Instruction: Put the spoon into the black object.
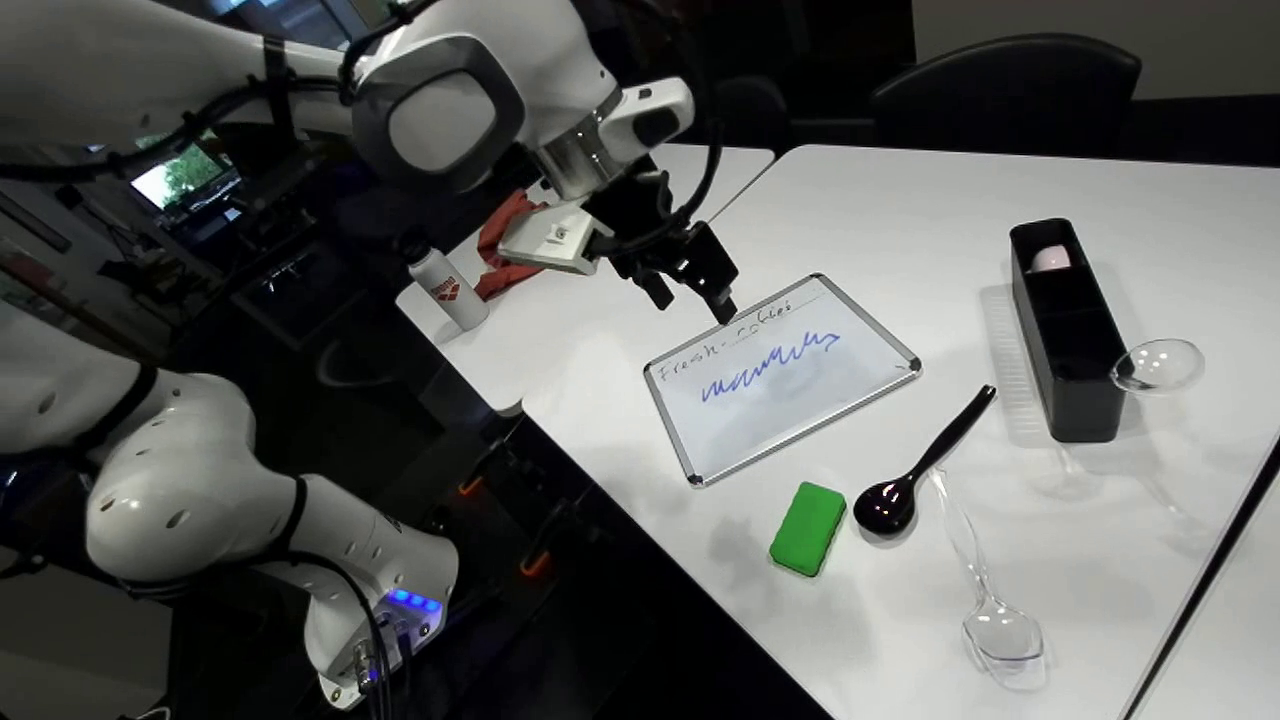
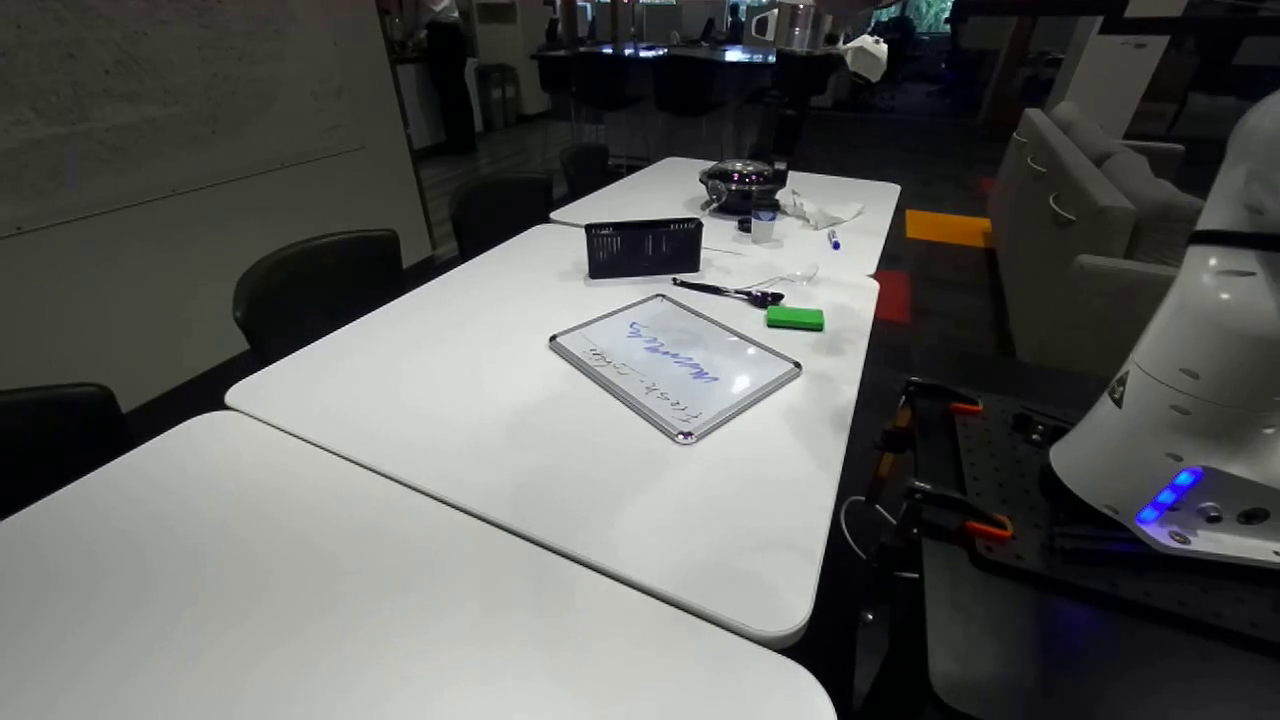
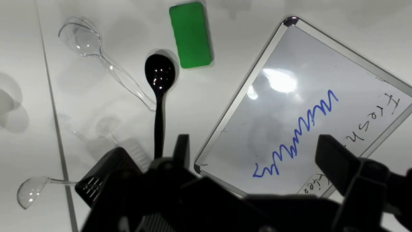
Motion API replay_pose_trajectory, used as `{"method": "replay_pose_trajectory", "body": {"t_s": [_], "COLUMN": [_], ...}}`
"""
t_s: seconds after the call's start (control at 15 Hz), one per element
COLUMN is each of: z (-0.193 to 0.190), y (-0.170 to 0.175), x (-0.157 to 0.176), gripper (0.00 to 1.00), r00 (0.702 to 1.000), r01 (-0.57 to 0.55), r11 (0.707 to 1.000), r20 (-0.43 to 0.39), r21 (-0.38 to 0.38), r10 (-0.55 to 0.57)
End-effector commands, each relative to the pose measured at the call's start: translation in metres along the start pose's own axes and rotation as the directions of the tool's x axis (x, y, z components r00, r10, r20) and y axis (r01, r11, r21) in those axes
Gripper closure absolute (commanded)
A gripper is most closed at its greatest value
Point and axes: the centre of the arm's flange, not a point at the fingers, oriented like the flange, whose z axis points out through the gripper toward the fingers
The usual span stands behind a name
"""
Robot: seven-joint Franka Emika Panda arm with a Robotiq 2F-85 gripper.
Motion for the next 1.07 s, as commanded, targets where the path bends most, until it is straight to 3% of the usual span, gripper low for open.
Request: {"method": "replay_pose_trajectory", "body": {"t_s": [0.0, 0.33, 0.4, 0.47, 0.67, 0.87, 1.0], "z": [0.041, 0.103, 0.107, 0.100, 0.115, 0.114, 0.139], "y": [0.068, 0.140, 0.144, 0.125, 0.143, 0.142, 0.139], "x": [0.036, 0.014, 0.008, -0.001, -0.005, 0.000, 0.014], "gripper": [0.00, 0.00, 0.00, 0.00, 0.00, 0.00, 0.00], "r00": [0.996, 0.965, 0.960, 0.970, 0.961, 0.963, 0.972], "r01": [-0.075, -0.203, -0.206, -0.182, -0.200, -0.195, -0.161], "r11": [0.997, 0.977, 0.975, 0.982, 0.977, 0.978, 0.986], "r20": [0.041, 0.158, 0.177, 0.154, 0.179, 0.173, 0.169], "r21": [0.002, -0.063, -0.089, -0.050, -0.071, -0.074, -0.045], "r10": [0.075, 0.211, 0.219, 0.188, 0.209, 0.205, 0.166]}}
